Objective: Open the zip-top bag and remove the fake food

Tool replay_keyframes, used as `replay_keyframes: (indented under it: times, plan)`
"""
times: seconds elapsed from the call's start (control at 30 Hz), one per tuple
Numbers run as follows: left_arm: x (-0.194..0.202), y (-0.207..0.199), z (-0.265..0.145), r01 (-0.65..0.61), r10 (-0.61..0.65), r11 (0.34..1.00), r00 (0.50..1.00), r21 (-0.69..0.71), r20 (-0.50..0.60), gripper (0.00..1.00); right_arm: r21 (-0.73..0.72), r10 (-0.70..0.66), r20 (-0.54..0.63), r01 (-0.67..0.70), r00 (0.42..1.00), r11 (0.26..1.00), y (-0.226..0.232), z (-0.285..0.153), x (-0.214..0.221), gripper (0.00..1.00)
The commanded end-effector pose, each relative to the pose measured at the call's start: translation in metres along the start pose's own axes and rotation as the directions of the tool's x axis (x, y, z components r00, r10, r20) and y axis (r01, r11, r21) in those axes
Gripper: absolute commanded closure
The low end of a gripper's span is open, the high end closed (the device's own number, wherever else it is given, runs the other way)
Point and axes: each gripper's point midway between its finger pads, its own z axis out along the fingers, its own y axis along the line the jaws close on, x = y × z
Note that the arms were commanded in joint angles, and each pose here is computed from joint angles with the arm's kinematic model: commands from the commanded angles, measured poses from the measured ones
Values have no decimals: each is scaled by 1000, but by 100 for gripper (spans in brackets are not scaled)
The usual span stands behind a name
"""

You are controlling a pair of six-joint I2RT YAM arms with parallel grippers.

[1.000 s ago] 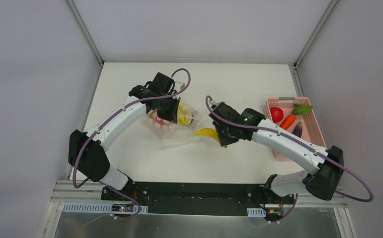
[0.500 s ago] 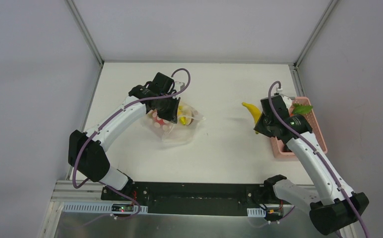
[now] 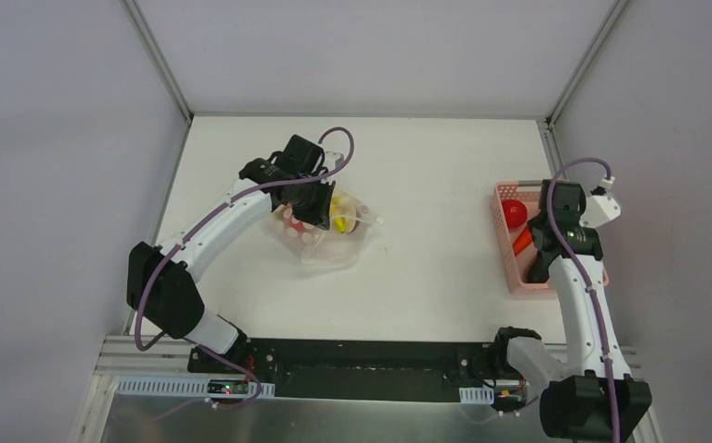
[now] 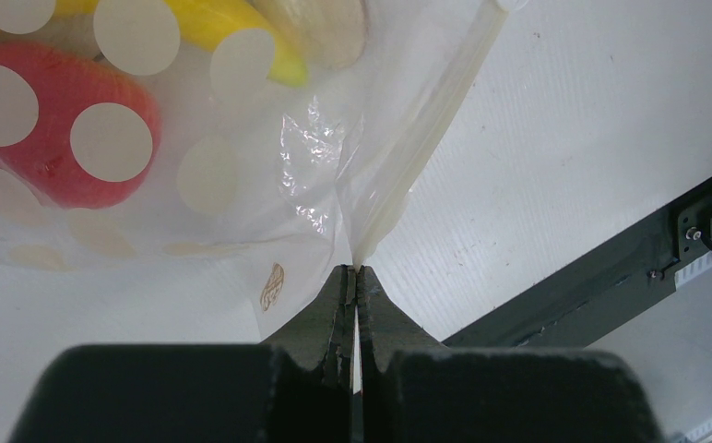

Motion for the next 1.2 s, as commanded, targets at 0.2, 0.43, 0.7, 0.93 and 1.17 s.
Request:
replay_keyframes:
  times: [0.2, 0.43, 0.7, 0.93, 1.17]
  plan:
    - [-10, -8, -13, -25, 24, 1000, 999, 18, 47, 100, 187, 241, 46, -245, 970, 951, -54, 64, -3, 98]
    - [-9, -9, -11, -29, 29, 999, 999, 17, 40, 100, 226, 255, 18, -253, 967, 941, -75, 76, 17, 90]
    - [-10, -9, -12, -32, 31, 999, 999, 18, 41, 100, 181, 245, 42, -248, 969, 952, -73, 63, 9, 54]
    - [-9, -10, -11, -30, 29, 999, 999, 21, 35, 100, 71, 243, 2, -243, 970, 967, -51, 49, 1, 43]
    - [-8, -11, -8, -29, 28, 999, 999, 24, 25, 100, -133, 154, -90, -165, 984, 977, -8, 27, 7, 39]
